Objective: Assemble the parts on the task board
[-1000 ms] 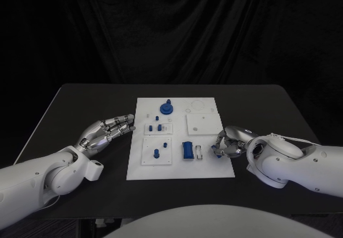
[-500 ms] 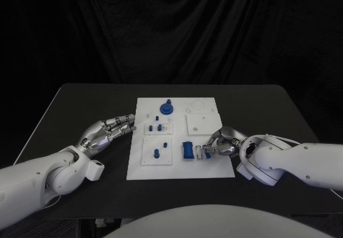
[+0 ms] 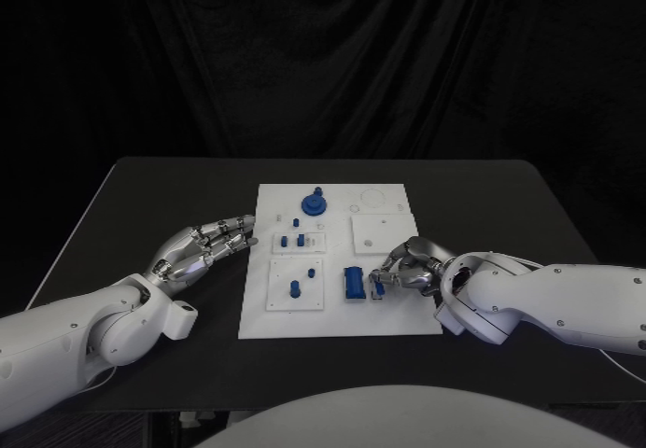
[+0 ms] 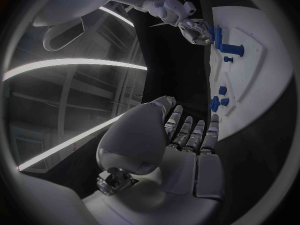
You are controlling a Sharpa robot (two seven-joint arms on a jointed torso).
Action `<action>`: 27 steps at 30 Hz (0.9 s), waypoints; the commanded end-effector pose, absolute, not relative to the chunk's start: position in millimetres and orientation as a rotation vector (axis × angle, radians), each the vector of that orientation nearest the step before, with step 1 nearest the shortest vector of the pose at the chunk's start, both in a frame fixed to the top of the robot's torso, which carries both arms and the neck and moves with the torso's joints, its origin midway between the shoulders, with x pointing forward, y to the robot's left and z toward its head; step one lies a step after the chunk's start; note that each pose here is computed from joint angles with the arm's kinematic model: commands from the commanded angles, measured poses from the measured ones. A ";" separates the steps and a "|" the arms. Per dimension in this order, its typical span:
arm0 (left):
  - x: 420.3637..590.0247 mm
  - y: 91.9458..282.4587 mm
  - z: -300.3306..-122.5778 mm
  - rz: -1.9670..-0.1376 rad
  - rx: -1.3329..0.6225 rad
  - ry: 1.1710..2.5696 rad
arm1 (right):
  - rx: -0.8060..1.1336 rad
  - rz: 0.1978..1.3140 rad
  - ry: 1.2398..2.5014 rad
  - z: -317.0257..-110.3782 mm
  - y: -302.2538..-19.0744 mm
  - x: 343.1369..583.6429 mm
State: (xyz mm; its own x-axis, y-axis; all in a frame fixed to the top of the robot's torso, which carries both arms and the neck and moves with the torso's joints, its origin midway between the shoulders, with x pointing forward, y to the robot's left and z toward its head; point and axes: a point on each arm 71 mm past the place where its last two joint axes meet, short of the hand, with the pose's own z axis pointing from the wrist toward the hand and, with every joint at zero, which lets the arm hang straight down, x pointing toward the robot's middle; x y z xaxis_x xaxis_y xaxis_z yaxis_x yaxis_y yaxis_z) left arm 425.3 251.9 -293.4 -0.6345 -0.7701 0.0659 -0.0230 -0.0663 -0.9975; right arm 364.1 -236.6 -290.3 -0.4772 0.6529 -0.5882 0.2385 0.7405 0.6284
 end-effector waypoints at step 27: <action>424.0 250.8 -293.6 -1.784 -0.856 1.652 | 0.580 0.517 2.105 -294.9 -238.2 364.5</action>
